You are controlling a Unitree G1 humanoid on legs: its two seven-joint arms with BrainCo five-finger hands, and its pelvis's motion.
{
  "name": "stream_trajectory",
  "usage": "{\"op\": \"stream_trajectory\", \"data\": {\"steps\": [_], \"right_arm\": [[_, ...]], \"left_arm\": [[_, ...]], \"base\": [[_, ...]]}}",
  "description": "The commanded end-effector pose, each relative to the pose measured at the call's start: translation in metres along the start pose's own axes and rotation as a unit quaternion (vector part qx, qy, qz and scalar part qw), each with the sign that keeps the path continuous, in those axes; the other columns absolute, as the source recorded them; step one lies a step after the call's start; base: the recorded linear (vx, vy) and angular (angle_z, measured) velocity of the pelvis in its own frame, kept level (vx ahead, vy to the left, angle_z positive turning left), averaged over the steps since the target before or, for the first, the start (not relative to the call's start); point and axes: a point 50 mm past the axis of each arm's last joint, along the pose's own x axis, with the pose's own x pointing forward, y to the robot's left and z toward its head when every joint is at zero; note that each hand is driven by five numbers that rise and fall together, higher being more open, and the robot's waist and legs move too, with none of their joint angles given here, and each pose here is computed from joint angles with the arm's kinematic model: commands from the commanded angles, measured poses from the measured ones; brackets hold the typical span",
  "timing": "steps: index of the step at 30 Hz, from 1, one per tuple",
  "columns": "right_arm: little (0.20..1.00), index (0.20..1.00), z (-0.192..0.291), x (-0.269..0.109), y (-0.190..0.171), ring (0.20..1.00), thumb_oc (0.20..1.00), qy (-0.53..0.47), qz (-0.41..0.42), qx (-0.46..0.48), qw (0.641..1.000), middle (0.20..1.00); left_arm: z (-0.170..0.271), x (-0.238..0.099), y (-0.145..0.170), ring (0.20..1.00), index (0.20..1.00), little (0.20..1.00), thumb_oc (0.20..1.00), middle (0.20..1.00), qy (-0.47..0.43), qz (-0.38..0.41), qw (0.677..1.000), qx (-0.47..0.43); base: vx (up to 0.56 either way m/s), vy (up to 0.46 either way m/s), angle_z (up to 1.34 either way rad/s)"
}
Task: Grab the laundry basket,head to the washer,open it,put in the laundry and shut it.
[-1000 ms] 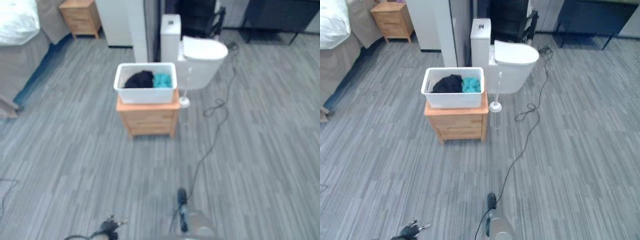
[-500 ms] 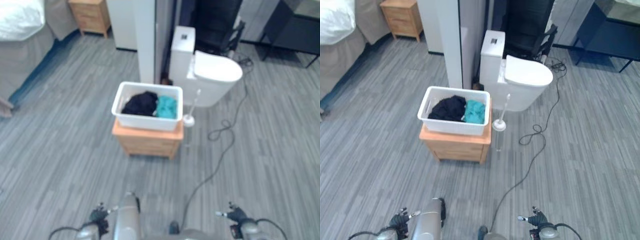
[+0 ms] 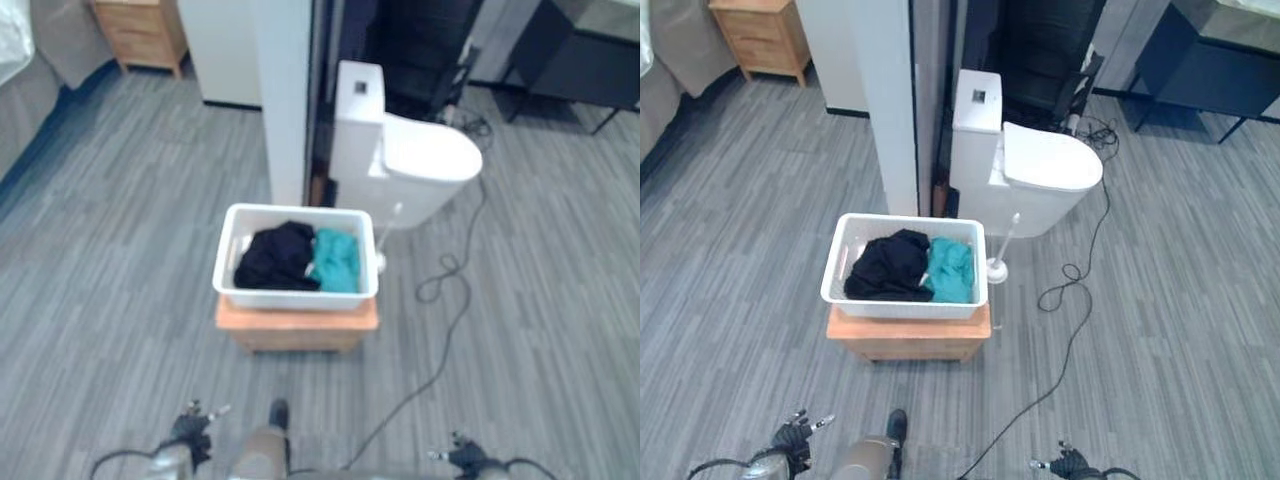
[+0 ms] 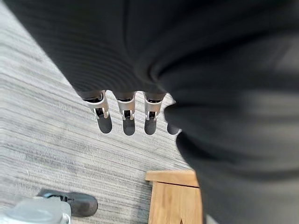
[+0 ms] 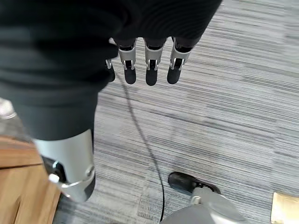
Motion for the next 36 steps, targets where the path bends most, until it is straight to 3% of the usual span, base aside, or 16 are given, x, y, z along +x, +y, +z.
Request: {"op": "stream_trajectory", "data": {"steps": [1,9,16,20,23,26,32,36], "right_arm": [[1.0,1.0,-0.008,-0.002,-0.015,1.0,1.0,0.003,-0.022,-0.011,1.0,1.0],[1.0,1.0,-0.044,-0.009,-0.009,1.0,1.0,0.078,-0.019,-0.002,0.997,1.0],[1.0,1.0,-0.035,-0.007,-0.008,1.0,1.0,0.051,-0.026,0.011,0.998,1.0],[1.0,1.0,-0.031,-0.008,-0.023,1.0,1.0,0.022,-0.061,0.105,0.992,1.0],[1.0,1.0,-0.033,-0.023,-0.067,1.0,1.0,-0.046,-0.141,0.277,0.949,1.0],[1.0,1.0,-0.022,-0.042,-0.096,1.0,1.0,-0.117,-0.18,0.281,0.935,1.0],[1.0,1.0,0.041,-0.077,-0.14,1.0,1.0,-0.252,-0.218,0.224,0.916,1.0],[1.0,1.0,0.095,-0.094,-0.152,1.0,1.0,-0.333,-0.218,0.16,0.903,1.0]], "left_arm": [[0.022,0.001,0.003,1.0,1.0,1.0,1.0,1.0,-0.05,-0.004,0.998,0.023],[0.037,0.002,0.002,1.0,1.0,1.0,1.0,1.0,-0.087,0.0,0.996,0.013],[0.027,-0.001,-0.003,1.0,1.0,1.0,1.0,1.0,-0.076,-0.007,0.997,-0.003],[0.019,-0.005,0.015,1.0,1.0,1.0,1.0,1.0,-0.072,0.03,0.996,-0.039],[0.021,-0.032,0.06,1.0,1.0,1.0,1.0,1.0,-0.139,0.094,0.977,-0.132],[0.023,-0.05,0.087,1.0,1.0,1.0,1.0,1.0,-0.167,0.138,0.965,-0.149],[0.086,-0.078,0.127,1.0,1.0,1.0,1.0,1.0,-0.281,0.192,0.928,-0.148],[0.153,-0.092,0.13,1.0,1.0,1.0,1.0,1.0,-0.369,0.16,0.912,-0.086]], "base": [[0.06,0.107,-0.11],[0.18,-0.037,0.2],[0.07,-0.089,0.28],[0.08,-0.042,-0.07],[0.12,0.001,-0.22],[0.07,0.014,-0.19],[-0.01,0.032,-0.06],[-0.09,0.018,-0.01]]}}
